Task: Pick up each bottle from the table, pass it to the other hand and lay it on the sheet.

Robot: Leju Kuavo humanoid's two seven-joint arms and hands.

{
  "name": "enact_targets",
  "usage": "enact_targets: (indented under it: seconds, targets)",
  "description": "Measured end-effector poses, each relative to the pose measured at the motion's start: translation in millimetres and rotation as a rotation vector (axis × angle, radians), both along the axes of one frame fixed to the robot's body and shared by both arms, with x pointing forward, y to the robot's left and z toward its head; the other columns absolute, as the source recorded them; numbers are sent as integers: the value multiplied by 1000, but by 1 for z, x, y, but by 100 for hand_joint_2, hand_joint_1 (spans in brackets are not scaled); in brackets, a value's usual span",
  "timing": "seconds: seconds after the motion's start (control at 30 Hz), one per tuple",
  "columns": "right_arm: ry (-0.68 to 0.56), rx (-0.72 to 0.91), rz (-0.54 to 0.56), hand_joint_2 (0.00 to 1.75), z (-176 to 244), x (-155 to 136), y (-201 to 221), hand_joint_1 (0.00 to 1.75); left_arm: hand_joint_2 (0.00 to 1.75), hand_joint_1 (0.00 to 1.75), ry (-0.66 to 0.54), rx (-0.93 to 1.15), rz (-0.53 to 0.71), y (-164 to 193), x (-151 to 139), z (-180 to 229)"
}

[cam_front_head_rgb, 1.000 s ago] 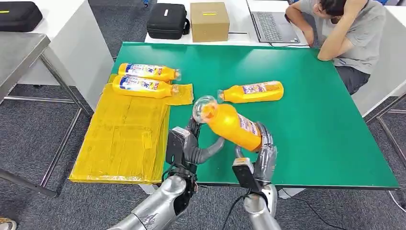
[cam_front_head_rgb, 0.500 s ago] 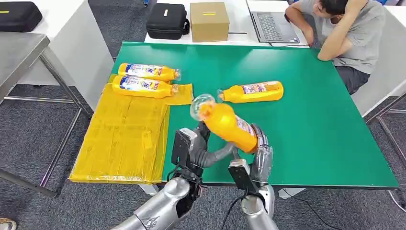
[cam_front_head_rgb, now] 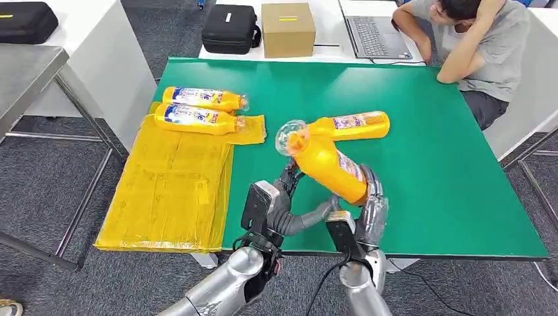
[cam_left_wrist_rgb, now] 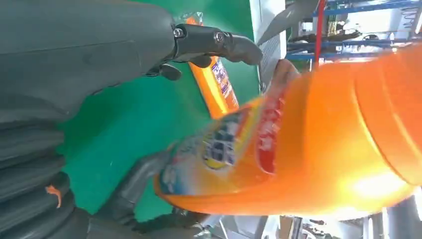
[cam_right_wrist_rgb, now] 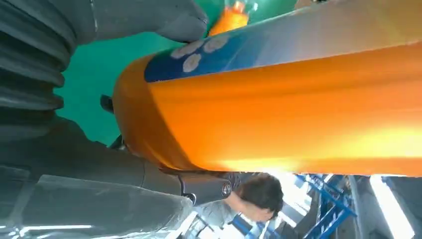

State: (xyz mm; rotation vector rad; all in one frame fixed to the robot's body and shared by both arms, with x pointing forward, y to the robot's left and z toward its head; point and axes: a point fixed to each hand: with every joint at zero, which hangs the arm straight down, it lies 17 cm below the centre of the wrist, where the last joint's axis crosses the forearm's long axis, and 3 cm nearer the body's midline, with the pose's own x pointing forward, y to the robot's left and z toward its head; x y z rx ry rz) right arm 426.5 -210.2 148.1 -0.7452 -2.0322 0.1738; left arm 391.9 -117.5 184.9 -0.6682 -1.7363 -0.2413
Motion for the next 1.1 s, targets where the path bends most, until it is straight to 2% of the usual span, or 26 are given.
enact_targets:
  seconds: [0.4, 0.5, 0.73, 0.97, 1.1]
  targets:
    - [-53, -110, -66, 175, 19, -3, -24, 175, 175, 0, 13, 4, -57, -8, -8, -4]
    - [-59, -143, -54, 175, 21, -4, -15, 175, 175, 0, 37, 0, -82, -11, -10, -6]
    - [-59, -72, -11, 175, 25, -5, 14, 175, 175, 0, 106, -44, -52, -5, 1, -6]
    - [-50, -35, 92, 175, 25, -4, 61, 175, 175, 0, 94, -56, -6, -2, 12, 6]
    - [-45, -31, 119, 175, 24, -3, 74, 175, 175, 0, 92, -59, -3, -2, 14, 9]
